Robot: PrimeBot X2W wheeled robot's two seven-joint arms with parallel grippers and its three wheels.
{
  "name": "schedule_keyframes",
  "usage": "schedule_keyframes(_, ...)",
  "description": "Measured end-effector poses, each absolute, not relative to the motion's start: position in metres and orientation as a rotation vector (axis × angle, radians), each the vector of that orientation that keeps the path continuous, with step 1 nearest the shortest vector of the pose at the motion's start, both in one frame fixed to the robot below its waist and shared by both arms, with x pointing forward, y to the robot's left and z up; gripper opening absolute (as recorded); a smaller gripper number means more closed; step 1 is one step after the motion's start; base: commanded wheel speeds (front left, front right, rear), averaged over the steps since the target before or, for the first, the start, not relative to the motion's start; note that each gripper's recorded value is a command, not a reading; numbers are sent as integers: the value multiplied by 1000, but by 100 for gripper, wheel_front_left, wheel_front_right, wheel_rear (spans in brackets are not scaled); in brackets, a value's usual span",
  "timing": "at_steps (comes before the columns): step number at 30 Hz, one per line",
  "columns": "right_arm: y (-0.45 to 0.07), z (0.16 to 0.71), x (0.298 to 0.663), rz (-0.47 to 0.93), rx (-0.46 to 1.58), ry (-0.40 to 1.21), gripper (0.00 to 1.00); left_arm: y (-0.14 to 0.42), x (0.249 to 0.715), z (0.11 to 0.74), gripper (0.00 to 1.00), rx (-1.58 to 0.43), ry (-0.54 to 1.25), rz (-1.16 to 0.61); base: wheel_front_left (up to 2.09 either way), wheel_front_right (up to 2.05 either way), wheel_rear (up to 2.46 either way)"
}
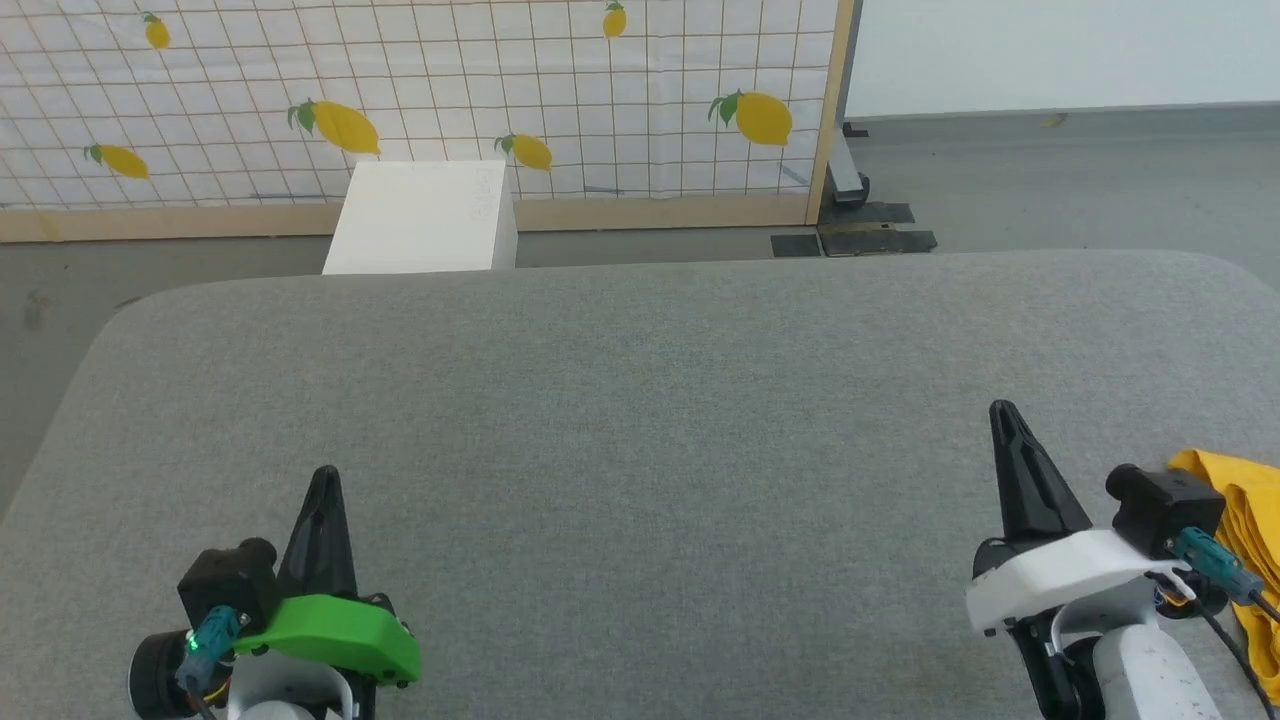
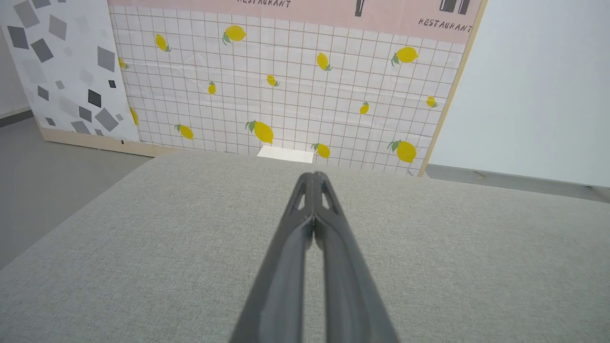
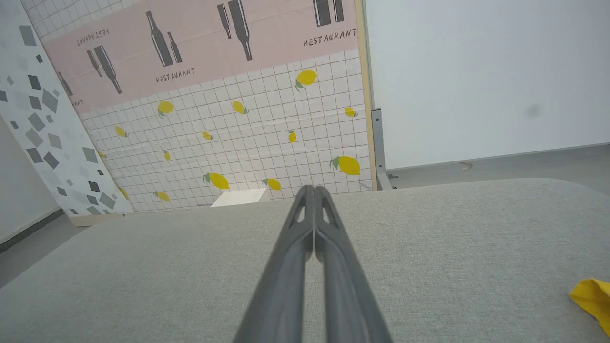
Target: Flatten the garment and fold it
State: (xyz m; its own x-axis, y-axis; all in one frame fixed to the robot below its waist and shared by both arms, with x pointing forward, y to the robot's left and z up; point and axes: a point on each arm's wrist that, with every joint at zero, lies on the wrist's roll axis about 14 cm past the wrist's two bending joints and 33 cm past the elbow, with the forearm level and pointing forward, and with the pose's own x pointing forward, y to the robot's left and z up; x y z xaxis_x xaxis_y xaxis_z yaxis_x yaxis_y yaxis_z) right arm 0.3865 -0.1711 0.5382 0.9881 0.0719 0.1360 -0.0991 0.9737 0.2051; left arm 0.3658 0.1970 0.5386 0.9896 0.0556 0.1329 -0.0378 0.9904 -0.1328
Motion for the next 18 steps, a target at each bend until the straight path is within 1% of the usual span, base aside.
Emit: schedule_keyframes(18, -168, 540, 387, 99, 179, -118, 0, 193, 367, 538, 0, -103, -122, 36, 0, 0, 0)
